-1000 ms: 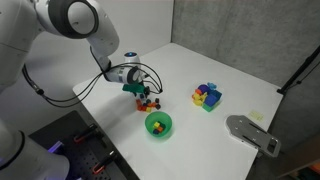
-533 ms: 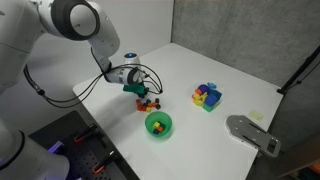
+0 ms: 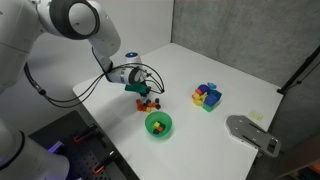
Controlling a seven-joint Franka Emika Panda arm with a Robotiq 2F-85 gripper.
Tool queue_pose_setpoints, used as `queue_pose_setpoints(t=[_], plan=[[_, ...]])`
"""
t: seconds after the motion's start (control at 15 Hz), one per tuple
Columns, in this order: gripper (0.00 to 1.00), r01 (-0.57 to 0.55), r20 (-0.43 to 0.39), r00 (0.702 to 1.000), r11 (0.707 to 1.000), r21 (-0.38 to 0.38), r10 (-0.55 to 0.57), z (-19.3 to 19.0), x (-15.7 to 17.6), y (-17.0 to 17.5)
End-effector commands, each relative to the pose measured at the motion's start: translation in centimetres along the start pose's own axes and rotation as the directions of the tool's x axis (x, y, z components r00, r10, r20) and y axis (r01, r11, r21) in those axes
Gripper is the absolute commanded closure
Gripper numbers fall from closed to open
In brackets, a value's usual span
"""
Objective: Put a block into the bowel
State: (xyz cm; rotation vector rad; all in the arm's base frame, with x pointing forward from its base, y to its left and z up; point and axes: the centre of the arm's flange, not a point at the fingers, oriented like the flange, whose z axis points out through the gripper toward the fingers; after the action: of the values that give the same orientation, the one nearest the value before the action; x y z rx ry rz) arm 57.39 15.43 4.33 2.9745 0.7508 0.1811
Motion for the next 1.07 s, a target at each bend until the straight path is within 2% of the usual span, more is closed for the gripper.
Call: queue_pose_setpoints(t=[0.0,0.2,0.53,1.0], plan=[[0.90,-0.039,-0.006,0.999,0.999,-0.035,0.038,-2.7,0.3,2.3],[0.90,-0.076,-0.003,0.997,0.996,-0.050,0.076,-5.3,0.4,4.9],[0.90,-0.149,0.056,0.986,0.984,-0.099,0.155,-9.7,-0.7,9.8],[0.90,-0.259,0.145,0.948,0.951,-0.168,0.284,-11.8,-6.7,15.7]])
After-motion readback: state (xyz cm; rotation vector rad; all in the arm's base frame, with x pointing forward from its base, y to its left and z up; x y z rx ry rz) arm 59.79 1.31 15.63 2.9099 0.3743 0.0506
